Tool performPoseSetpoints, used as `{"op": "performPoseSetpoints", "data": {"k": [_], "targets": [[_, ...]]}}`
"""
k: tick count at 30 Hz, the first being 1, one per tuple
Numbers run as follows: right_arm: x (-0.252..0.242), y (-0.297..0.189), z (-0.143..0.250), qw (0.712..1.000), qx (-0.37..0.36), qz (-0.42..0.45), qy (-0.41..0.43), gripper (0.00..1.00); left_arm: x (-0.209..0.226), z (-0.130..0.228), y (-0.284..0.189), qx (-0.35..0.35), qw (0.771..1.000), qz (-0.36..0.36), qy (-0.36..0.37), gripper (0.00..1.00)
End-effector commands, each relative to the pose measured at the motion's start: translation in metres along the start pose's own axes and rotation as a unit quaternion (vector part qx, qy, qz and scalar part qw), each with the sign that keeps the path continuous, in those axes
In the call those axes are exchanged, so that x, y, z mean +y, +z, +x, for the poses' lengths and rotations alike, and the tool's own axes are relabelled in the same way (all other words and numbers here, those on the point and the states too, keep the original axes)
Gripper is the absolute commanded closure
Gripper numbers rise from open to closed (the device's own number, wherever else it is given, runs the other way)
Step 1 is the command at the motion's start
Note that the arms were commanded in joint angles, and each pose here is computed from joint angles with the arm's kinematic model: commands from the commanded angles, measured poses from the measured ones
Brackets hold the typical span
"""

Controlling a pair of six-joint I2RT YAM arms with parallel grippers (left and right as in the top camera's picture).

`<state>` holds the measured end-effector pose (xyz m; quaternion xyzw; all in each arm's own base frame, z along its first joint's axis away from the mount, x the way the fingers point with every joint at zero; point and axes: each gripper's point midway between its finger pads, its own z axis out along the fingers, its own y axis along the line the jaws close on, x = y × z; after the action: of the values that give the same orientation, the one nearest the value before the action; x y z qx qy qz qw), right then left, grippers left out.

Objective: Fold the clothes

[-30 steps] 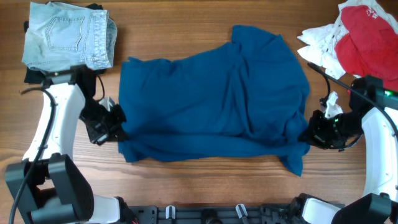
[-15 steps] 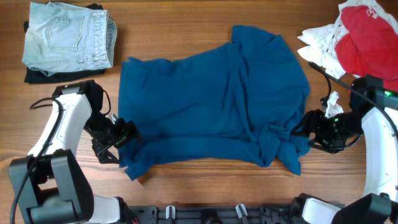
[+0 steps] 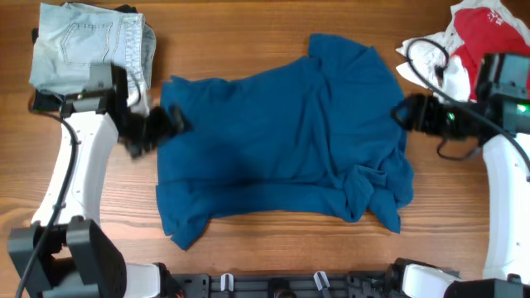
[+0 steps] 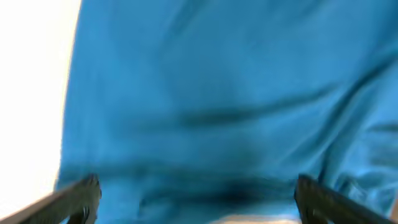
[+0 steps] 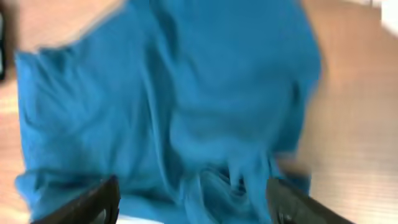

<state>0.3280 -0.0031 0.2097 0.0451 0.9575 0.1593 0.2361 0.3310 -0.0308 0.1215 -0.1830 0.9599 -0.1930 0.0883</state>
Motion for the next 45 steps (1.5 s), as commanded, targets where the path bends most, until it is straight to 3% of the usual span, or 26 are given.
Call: {"op": "performPoseSetpoints", "data": {"k": [1, 4, 12, 24, 36, 45], "targets": [[0.008, 0.022, -0.037, 0.996, -0.041, 0.027, -0.069, 0.24, -0.044, -0.042, -0.012, -0.103, 0.989, 0.025, 0.107, 0.0], [0.006, 0.053, -0.077, 0.991, -0.091, 0.026, -0.093, 0.25, -0.054, -0.079, -0.003, -0.178, 0.974, -0.006, 0.141, 0.0], [-0.011, 0.109, -0.137, 0.974, -0.173, 0.036, -0.143, 0.3, -0.042, -0.137, 0.042, -0.244, 0.951, -0.063, 0.178, 0.01], [-0.03, 0.163, -0.153, 0.965, -0.193, 0.044, -0.174, 0.33, -0.029, -0.163, 0.078, -0.264, 0.947, -0.065, 0.172, 0.03], [-0.042, 0.193, -0.161, 0.958, -0.211, 0.055, -0.188, 0.38, -0.016, -0.179, 0.115, -0.278, 0.942, -0.075, 0.17, 0.18], [-0.049, 0.213, -0.159, 0.958, -0.211, 0.054, -0.185, 0.38, -0.001, -0.176, 0.144, -0.262, 0.947, -0.088, 0.163, 0.2]]}}
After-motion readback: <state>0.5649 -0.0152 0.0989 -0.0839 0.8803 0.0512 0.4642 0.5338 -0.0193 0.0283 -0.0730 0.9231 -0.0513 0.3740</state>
